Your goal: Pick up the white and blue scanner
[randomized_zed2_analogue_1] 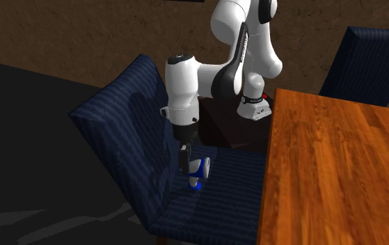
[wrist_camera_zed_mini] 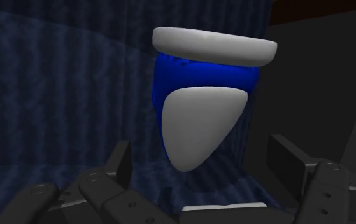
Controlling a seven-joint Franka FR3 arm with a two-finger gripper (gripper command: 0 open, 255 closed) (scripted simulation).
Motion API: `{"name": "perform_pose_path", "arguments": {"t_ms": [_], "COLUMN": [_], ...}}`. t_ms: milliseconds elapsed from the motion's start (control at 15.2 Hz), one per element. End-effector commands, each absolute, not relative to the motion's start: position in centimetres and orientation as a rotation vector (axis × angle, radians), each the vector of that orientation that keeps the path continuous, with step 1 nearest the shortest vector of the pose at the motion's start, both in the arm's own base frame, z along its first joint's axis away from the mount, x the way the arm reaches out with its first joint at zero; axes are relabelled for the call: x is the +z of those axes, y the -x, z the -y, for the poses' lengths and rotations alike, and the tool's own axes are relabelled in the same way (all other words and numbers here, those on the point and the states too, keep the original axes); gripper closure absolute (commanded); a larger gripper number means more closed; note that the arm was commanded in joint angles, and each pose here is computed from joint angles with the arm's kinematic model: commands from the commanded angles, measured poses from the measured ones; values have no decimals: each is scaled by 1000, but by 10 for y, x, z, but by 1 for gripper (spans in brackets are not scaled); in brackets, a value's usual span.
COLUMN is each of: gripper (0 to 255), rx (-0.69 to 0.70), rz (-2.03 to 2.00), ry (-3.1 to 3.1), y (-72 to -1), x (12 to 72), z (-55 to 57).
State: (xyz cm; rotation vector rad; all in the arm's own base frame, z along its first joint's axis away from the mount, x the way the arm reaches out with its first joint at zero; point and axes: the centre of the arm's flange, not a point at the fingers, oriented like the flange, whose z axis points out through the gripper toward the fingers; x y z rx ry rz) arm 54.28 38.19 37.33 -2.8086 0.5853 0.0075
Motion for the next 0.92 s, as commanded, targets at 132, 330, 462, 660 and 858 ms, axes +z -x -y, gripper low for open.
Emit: {"name": "perform_pose_path", "arguments": {"t_ms": [132, 330, 462, 660, 858], "gripper": [255, 255, 255, 255, 255], "rx": [7, 7, 7, 7, 7], "rz": [-585, -585, -585, -585, -585], "ry": [2808, 2808, 2808, 2808, 2808], "y": [-543, -543, -543, -543, -542], "x": [364, 364, 363, 363, 375], "z": [-382, -382, -382, -382, -382]}}
